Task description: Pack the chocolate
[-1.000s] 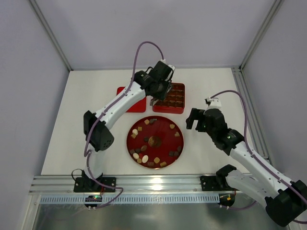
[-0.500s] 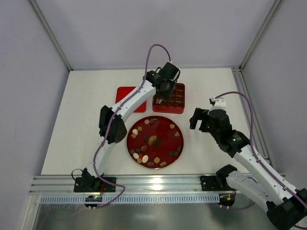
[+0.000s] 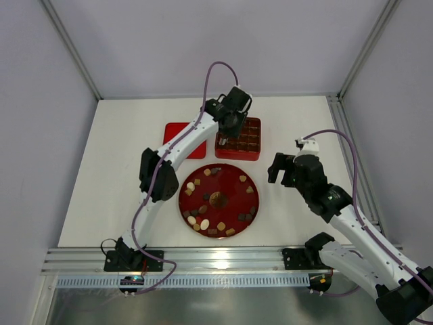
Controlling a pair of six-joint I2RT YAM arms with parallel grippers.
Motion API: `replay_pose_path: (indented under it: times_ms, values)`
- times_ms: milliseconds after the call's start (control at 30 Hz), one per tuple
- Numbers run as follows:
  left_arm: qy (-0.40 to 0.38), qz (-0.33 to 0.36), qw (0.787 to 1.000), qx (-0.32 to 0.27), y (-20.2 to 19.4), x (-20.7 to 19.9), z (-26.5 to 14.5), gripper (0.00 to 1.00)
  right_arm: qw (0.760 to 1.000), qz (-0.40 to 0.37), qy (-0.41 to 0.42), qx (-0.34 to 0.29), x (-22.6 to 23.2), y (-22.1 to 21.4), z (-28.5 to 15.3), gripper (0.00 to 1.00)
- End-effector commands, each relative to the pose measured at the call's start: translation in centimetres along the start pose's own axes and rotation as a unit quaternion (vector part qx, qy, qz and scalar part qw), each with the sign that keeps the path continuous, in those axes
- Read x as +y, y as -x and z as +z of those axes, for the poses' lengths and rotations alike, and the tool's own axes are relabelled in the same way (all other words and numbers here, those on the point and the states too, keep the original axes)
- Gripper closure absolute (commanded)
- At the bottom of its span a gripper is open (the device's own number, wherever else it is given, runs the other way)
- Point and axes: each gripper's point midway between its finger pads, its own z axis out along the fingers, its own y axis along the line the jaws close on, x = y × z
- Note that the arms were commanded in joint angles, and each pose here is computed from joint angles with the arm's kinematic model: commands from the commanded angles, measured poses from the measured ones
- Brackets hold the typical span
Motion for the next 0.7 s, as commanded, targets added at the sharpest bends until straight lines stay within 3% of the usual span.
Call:
replay_pose_path:
  times_ms: [0,400,667]
  values:
    - [-0.002,-0.002,0.999,-0.049,2.9,0.2,-0.3,0.64,1.0,0.004,0.002,-0.026,0.3,1.8,-0.3,0.0]
    - [-0.01,-0.001,0.998,-0.056,3.4,0.0,-0.3,0.57,1.0,0.005,0.0,-0.025,0.1,1.7,-0.3,0.0]
    - [-0.01,0.0,0.997,-0.081,4.8,0.3,-3.0,0.57,1.0,0.006,0.003,-0.025,0.2,1.6,-0.2,0.0]
